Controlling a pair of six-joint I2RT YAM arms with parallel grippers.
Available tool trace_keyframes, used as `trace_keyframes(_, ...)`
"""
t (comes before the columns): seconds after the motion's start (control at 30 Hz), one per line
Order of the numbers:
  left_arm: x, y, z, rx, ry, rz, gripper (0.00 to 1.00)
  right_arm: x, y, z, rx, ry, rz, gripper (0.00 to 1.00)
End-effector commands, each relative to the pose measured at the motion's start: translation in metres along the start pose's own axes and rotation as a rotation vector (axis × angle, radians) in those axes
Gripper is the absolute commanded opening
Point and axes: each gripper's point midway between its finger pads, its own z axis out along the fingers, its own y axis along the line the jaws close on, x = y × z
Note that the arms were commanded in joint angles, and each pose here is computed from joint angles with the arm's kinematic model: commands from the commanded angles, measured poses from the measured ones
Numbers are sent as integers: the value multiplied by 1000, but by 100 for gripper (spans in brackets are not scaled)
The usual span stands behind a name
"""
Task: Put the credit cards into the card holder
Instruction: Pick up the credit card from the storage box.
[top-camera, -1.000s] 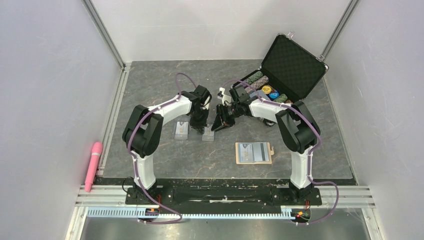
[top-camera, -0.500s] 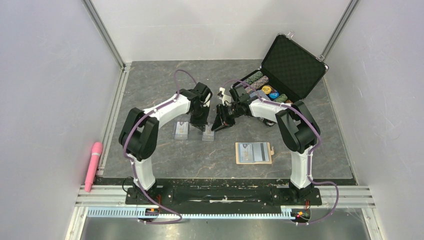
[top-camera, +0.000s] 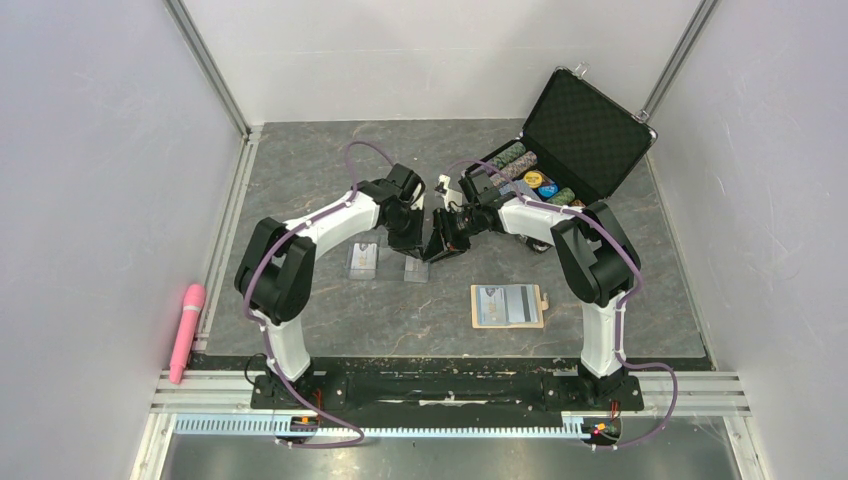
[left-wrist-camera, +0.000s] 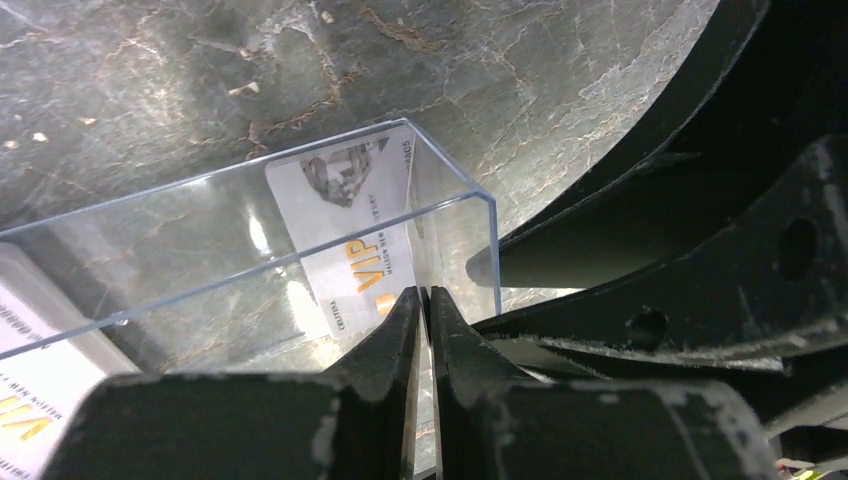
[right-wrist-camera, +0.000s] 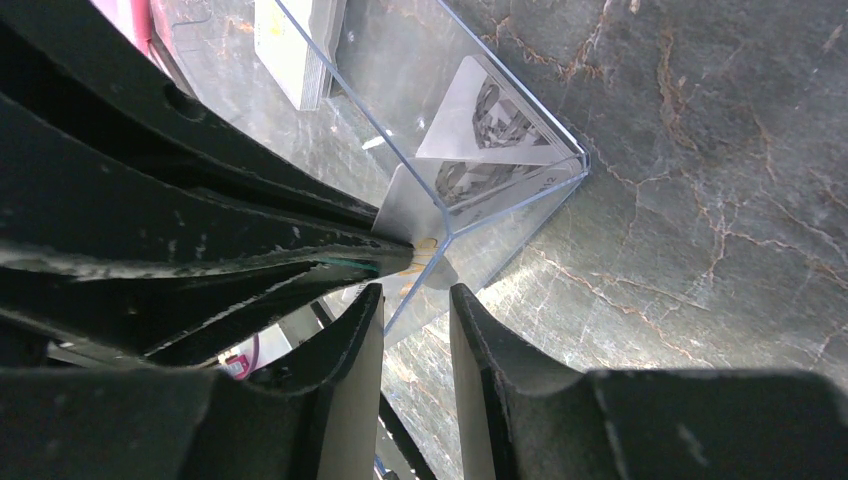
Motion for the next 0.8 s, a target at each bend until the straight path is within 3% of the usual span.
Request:
trace_keyframes(0.0, -10, -22, 0, 100, -56, -31, 13, 10, -11, 5, 23, 33, -1, 30)
trace_keyframes(0.07, -9, -20, 2, 93, -50, -33, 12, 10, -12, 5, 25, 32, 1, 30)
trace_keyframes(0.13, -6, -16, 4, 76, -38, -33, 3, 9, -12, 5, 25, 29, -1, 30)
trace_keyframes(0.3, -8, -11, -4, 41, -64, -21, 2, 2, -7, -3, 26, -1, -14, 32)
trace_keyframes(0.6, -25, -15, -64, 30, -252, -7, 2, -30, 23, -44, 29, -166, -79, 55)
trace_keyframes(0.77, -22, -25, -93, 111, -360, -4, 2, -32, 26, -65, 38, -222, -78, 64)
